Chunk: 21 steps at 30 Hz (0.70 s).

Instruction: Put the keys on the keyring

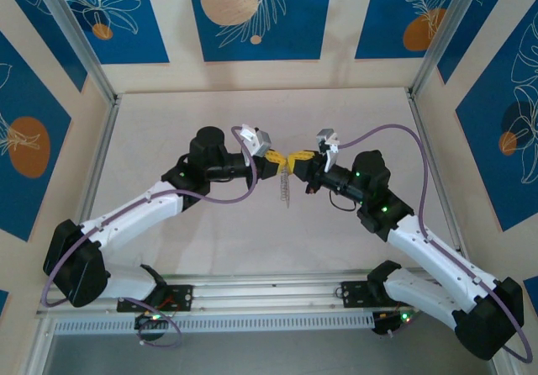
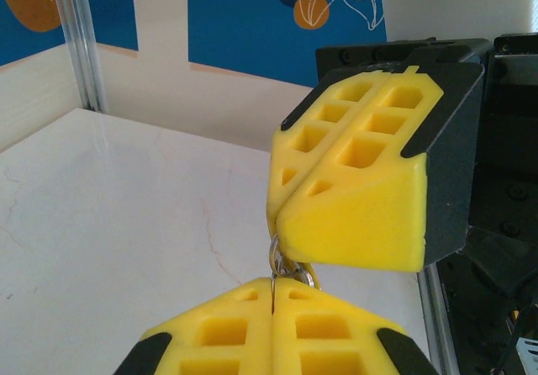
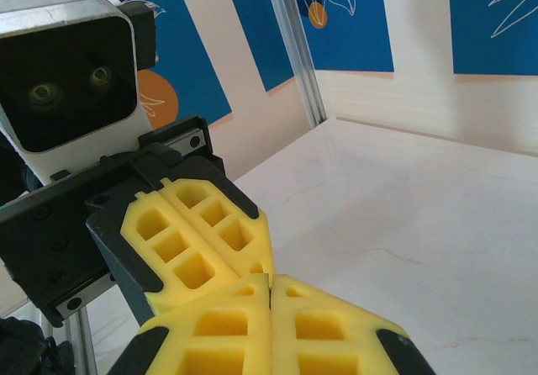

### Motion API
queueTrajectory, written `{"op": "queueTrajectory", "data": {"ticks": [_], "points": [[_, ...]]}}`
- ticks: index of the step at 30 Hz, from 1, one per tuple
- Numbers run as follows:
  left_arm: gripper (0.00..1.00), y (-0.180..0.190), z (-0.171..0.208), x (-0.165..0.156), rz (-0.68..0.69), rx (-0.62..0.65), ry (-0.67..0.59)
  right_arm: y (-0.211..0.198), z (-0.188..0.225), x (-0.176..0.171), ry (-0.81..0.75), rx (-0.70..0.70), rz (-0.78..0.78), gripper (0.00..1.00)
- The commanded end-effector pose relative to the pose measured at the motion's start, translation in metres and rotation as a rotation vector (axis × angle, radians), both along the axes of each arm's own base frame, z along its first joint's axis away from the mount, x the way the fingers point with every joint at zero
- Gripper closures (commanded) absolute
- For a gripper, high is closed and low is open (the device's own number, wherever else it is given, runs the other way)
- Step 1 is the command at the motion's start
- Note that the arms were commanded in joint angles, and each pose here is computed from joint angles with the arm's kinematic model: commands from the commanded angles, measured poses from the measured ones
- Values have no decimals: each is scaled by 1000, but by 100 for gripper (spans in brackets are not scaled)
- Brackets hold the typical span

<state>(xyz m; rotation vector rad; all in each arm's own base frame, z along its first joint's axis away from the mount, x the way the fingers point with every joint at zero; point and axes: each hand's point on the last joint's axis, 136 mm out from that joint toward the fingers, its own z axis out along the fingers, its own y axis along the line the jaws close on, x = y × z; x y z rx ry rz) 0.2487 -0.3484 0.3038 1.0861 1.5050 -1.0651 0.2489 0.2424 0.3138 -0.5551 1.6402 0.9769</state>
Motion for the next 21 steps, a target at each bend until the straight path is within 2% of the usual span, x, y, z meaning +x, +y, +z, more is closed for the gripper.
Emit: {"op": "queueTrajectory", "data": {"ticks": [1,21], "points": [[100,-6,30,-2,-15,-57,-90,0,5,4,-23,-13,-17,100],[100,-2,41,-4,4,-90,-115,-19,-20,19,60,-20,-77,100]]}}
